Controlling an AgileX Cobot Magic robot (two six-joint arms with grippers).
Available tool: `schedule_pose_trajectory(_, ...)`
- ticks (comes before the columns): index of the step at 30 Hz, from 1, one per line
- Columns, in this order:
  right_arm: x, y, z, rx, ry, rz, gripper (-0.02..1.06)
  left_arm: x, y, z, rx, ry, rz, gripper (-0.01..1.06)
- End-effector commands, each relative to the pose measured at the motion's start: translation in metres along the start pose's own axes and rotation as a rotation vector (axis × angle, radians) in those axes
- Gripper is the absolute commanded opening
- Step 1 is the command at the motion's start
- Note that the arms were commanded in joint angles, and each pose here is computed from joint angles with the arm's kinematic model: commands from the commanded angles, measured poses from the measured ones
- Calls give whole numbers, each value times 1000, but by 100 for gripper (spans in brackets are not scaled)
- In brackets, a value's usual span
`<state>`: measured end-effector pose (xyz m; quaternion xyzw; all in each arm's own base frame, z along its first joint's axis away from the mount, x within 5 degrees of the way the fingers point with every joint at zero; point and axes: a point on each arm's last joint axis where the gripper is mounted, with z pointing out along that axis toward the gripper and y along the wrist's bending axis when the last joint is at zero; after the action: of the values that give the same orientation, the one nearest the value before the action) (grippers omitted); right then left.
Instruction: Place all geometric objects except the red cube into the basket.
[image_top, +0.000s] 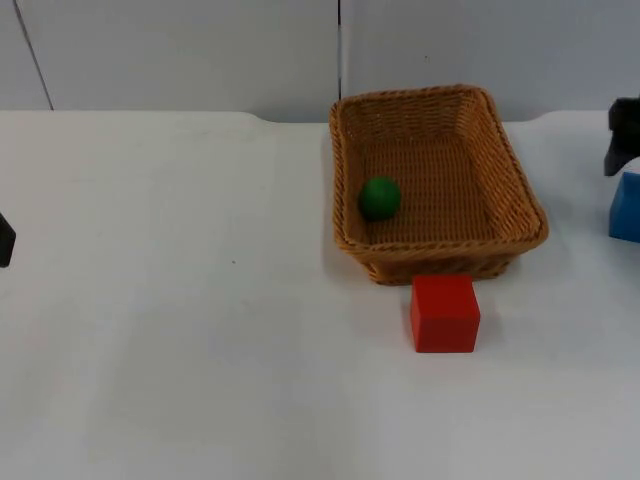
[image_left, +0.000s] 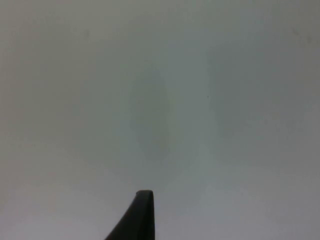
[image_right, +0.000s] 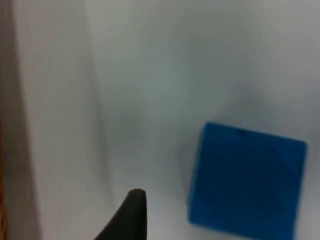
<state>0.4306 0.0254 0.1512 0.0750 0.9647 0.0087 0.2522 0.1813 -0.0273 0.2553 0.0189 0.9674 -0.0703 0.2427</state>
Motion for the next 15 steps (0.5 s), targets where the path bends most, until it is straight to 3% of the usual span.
schedule_pose_trajectory(1, -1, 0, 14, -10, -30, 43, 105, 1, 0, -1, 3, -5, -12, 105)
schedule_pose_trajectory(7, 9, 0, 40, -12, -13, 53, 100, 1, 0, -1, 0, -5, -9, 105)
schedule_pose_trajectory(10, 9, 0, 43, -7, -21, 31, 77, 1, 0, -1, 1, -5, -5, 105)
schedule_pose_trajectory(11, 9, 0, 43, -7, -21, 31, 77, 1, 0, -1, 1, -5, -5, 105)
schedule_pose_trajectory(12, 7, 0, 40, -8, -31, 29, 66, 1, 0, -1, 1, -5, -5, 105)
schedule_pose_trajectory(15, 0, 0, 26, -4, -59, 8, 15, 1, 0, -1, 1, -5, -5, 105)
